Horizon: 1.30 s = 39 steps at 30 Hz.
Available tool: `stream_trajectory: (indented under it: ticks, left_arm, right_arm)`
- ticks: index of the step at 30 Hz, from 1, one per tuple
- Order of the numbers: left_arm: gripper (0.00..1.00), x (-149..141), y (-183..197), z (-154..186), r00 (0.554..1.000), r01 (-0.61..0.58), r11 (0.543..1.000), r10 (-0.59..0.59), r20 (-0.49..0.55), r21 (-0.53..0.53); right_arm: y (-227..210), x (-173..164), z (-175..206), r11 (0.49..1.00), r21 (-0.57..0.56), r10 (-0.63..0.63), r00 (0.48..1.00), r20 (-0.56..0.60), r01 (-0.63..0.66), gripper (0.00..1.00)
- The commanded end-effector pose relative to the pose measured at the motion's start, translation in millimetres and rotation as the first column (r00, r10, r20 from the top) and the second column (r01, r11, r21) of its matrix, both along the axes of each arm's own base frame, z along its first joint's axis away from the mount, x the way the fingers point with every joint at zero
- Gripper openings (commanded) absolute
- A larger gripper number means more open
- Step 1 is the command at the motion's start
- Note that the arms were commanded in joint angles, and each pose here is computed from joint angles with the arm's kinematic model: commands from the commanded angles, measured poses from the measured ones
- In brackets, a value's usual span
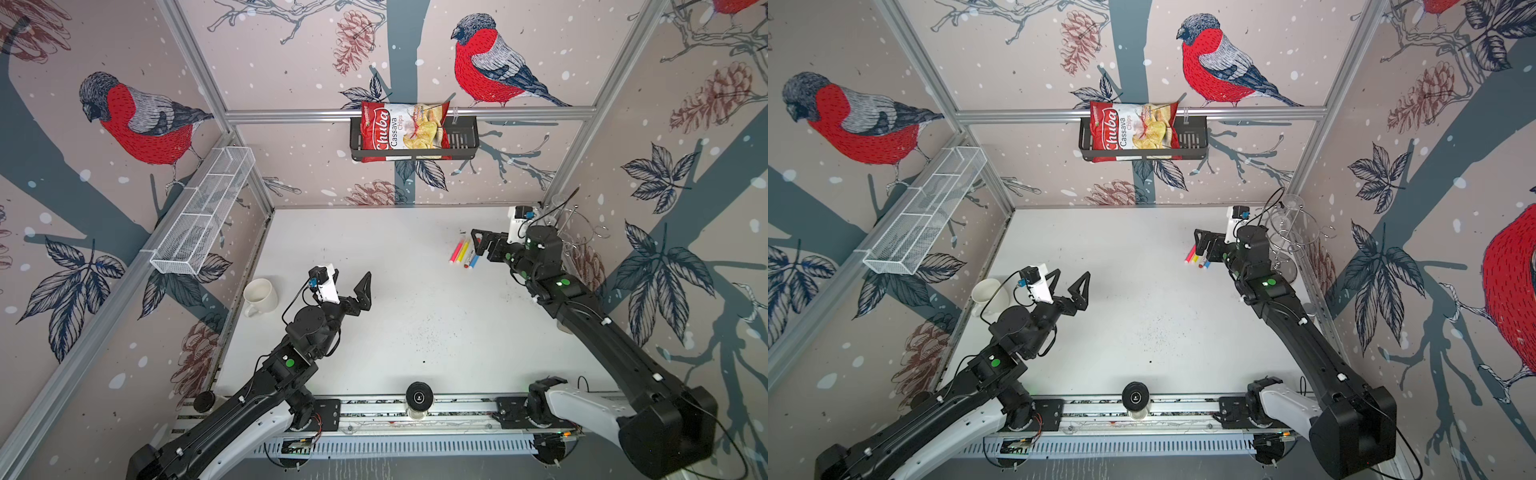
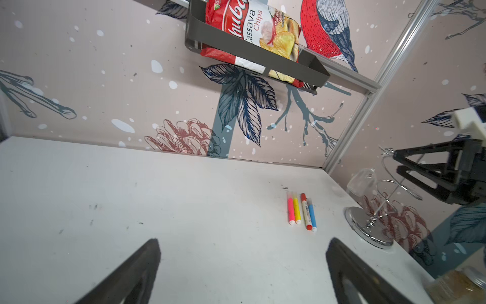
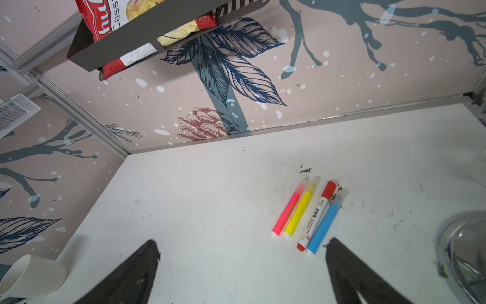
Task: Insert pens into pen caps
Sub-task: Reset both arms
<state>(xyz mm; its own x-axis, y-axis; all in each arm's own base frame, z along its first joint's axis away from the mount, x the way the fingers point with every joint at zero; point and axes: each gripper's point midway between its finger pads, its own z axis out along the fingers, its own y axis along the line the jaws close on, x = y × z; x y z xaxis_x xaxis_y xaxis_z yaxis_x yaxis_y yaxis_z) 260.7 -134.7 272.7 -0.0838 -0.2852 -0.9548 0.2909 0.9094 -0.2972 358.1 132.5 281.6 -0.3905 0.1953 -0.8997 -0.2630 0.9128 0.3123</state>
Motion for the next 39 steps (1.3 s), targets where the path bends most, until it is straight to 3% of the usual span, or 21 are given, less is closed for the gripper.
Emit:
stream_trajectory:
  ticks: [1, 12, 20, 23, 25, 27, 39]
  left_arm:
    - [0.97, 4, 28, 5, 0.987, -0.157, 0.985, 0.155, 0.041, 0.066]
    - [0.98, -6, 76, -13, 0.907, -0.398, 0.912, 0.375, 0.191, 0.098]
    - [0.98, -2, 90, -41, 0.871, -0.491, 0.839, 0.465, 0.157, 0.234]
    - [0.98, -2, 97, -54, 0.853, -0.522, 0.811, 0.505, 0.136, 0.265]
    - [0.98, -1, 100, -64, 0.84, -0.537, 0.783, 0.529, 0.118, 0.315]
    - [0.98, -2, 102, -75, 0.837, -0.536, 0.769, 0.537, 0.101, 0.349]
    - [0.97, -9, 106, -126, 0.852, -0.481, 0.765, 0.523, 0.023, 0.428]
  right_arm:
    - [-15, -1, 9, 0.997, -0.005, -0.072, 0.993, 0.094, 0.073, 1.0]
    - [-67, -35, -24, 0.958, 0.003, -0.282, 0.936, 0.209, 0.288, 0.99]
    - [-109, -65, -74, 0.891, -0.027, -0.431, 0.864, 0.26, 0.453, 0.99]
    - [-110, -76, -89, 0.895, -0.081, -0.397, 0.867, 0.303, 0.438, 0.99]
    - [-95, -82, -98, 0.923, -0.173, -0.269, 0.9, 0.342, 0.342, 0.99]
    - [-89, -88, -104, 0.934, -0.19, -0.218, 0.904, 0.368, 0.303, 0.99]
    - [-106, -97, -130, 0.913, -0.166, -0.308, 0.897, 0.318, 0.372, 0.99]
